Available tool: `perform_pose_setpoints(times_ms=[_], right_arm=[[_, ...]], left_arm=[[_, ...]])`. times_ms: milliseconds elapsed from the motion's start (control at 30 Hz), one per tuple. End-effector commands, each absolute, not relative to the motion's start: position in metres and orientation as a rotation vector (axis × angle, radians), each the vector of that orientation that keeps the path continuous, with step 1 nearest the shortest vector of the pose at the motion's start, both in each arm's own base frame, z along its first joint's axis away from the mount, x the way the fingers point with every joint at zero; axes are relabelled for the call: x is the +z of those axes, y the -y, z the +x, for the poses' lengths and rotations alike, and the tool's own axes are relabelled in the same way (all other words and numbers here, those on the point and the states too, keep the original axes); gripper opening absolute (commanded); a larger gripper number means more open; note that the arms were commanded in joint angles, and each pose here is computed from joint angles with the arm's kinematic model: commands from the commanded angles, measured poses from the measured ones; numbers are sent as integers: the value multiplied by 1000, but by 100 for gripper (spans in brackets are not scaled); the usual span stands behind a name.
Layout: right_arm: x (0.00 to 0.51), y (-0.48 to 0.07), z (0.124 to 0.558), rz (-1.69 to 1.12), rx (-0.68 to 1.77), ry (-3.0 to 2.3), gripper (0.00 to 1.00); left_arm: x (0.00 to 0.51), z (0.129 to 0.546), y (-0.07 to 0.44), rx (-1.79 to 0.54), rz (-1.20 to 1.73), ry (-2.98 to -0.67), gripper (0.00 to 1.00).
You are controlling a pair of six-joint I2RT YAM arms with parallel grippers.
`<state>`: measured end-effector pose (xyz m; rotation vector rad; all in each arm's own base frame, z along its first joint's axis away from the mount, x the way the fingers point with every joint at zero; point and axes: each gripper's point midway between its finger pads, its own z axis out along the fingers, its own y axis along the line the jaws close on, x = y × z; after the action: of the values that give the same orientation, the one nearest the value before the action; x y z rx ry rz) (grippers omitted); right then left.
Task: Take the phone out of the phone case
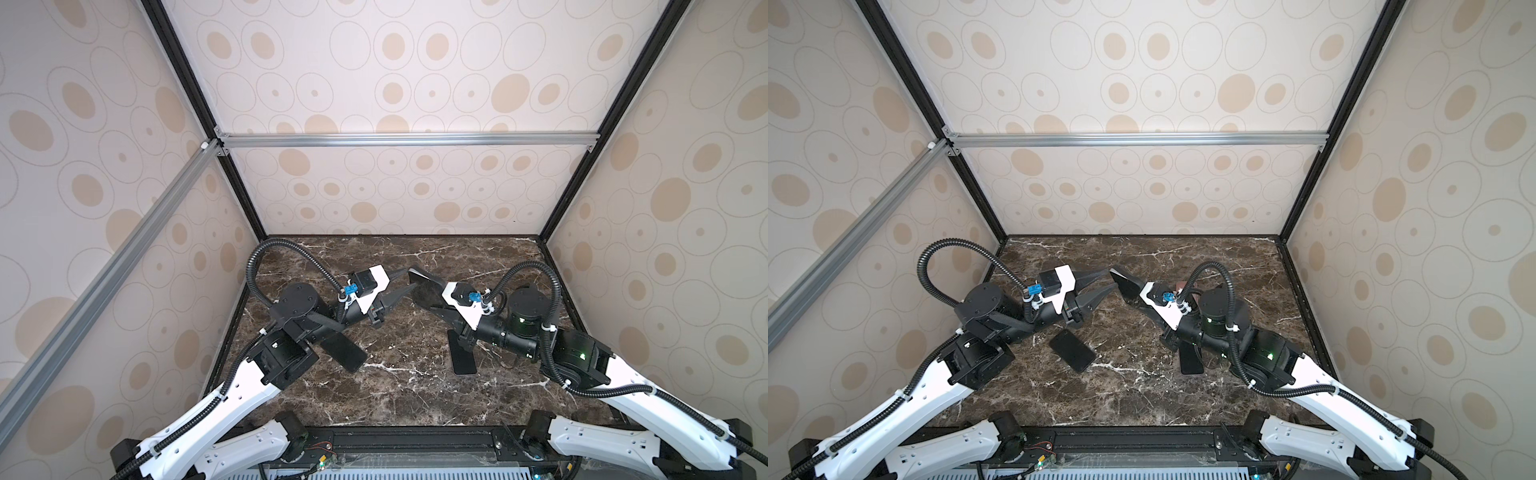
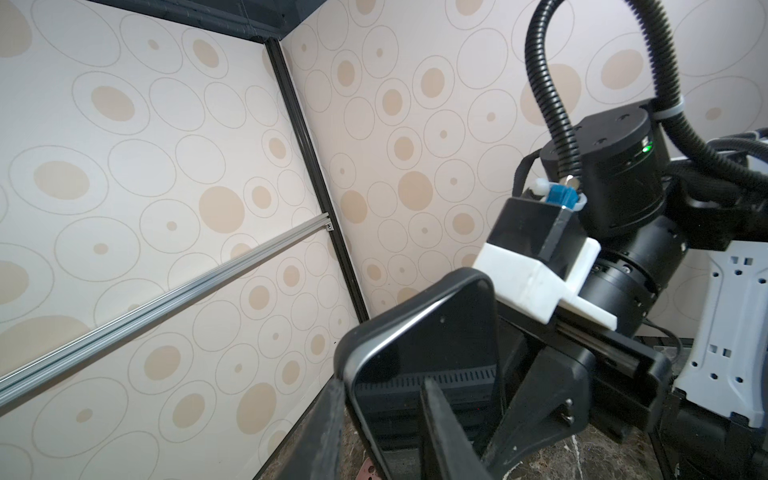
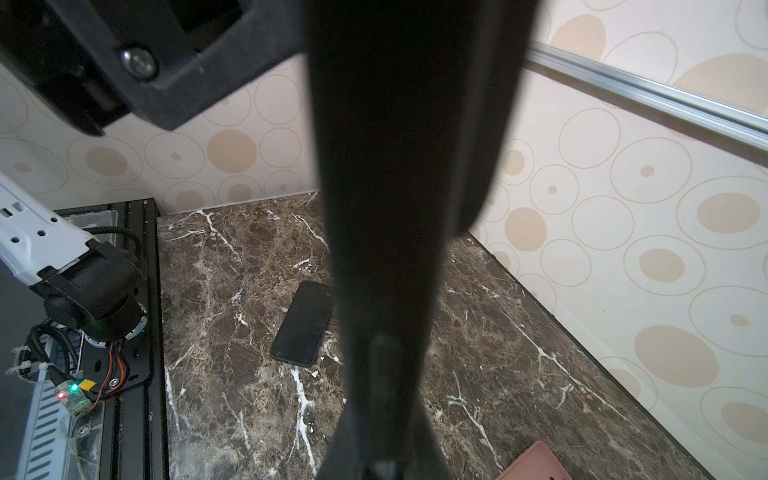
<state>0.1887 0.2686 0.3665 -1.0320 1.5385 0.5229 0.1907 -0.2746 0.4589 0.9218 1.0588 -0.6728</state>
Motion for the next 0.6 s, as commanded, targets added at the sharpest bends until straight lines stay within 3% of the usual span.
perform_pose_setpoints(times_ms=[0,567], right_arm=[[388,-273,182,-1036,553,-1463,0],[385,-283,169,-1145,618,-1459,0]], left_arm=[[465,186,276,-660,935,-1016,30],[448,177,291,-742,1036,-1030,25]])
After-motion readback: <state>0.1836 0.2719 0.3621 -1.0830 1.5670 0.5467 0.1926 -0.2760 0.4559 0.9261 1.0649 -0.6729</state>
